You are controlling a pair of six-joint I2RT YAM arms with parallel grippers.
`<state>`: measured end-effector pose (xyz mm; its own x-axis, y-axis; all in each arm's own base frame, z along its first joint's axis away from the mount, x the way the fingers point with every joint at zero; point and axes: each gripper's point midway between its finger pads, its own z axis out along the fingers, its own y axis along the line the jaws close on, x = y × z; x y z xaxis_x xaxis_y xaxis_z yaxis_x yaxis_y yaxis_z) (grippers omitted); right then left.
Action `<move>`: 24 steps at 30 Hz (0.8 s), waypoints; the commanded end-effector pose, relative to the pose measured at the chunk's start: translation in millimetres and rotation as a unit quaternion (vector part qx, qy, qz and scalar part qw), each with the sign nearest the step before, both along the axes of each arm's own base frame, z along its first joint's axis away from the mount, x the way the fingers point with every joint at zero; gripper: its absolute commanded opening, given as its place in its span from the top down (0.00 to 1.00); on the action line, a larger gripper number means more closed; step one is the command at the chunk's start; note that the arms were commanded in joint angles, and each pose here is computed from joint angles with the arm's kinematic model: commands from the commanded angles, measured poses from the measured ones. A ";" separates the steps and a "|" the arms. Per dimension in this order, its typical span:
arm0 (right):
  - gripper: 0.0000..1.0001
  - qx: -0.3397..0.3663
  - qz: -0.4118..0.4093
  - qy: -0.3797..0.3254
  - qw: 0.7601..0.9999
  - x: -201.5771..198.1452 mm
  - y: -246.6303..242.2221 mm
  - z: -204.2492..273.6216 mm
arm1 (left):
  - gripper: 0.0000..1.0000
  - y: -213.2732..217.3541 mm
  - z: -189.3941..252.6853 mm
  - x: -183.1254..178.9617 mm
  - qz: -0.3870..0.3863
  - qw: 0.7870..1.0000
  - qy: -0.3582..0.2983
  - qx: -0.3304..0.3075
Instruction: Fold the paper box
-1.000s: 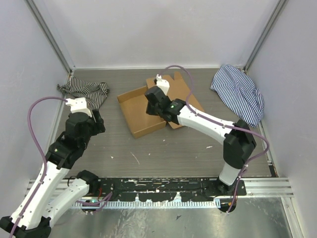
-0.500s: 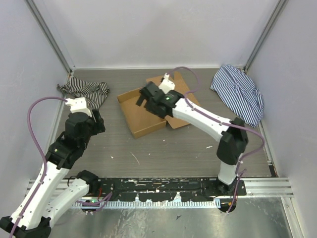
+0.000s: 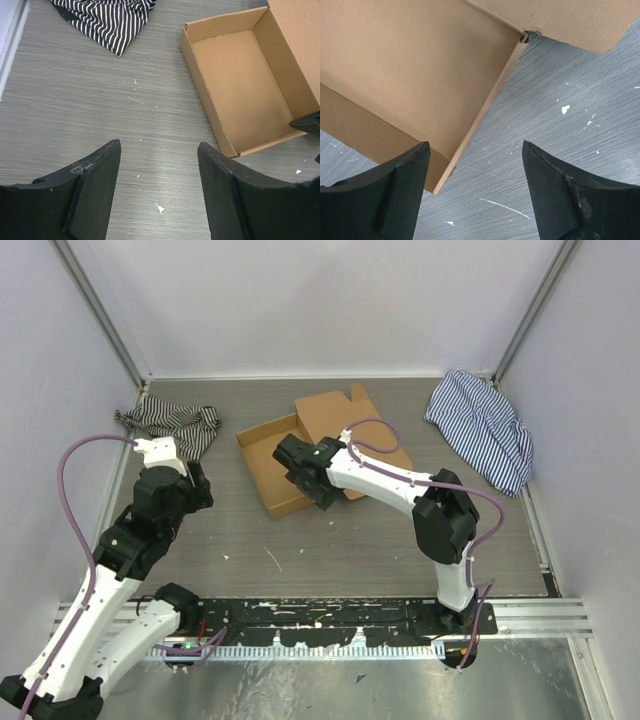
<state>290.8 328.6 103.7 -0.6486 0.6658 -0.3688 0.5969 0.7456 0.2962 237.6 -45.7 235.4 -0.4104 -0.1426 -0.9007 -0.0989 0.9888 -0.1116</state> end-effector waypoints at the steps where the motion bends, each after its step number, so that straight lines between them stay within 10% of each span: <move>1: 0.22 0.012 -0.026 -0.022 0.999 10.8 5.9 -1.0 | 0.30 -1.5 2.0 2.6 0.000 1.000 -0.011 -0.007; 19: 0.87 -0.072 0.042 0.010 0.996 13.1 -18.4 -48.4 | 0.30 -0.7 -2.5 4.3 0.002 1.000 -0.002 0.001; 24: 0.88 -0.153 0.070 -0.010 0.986 19.0 -64.1 -26.7 | 0.30 -2.2 -5.5 5.7 0.000 1.000 0.004 0.003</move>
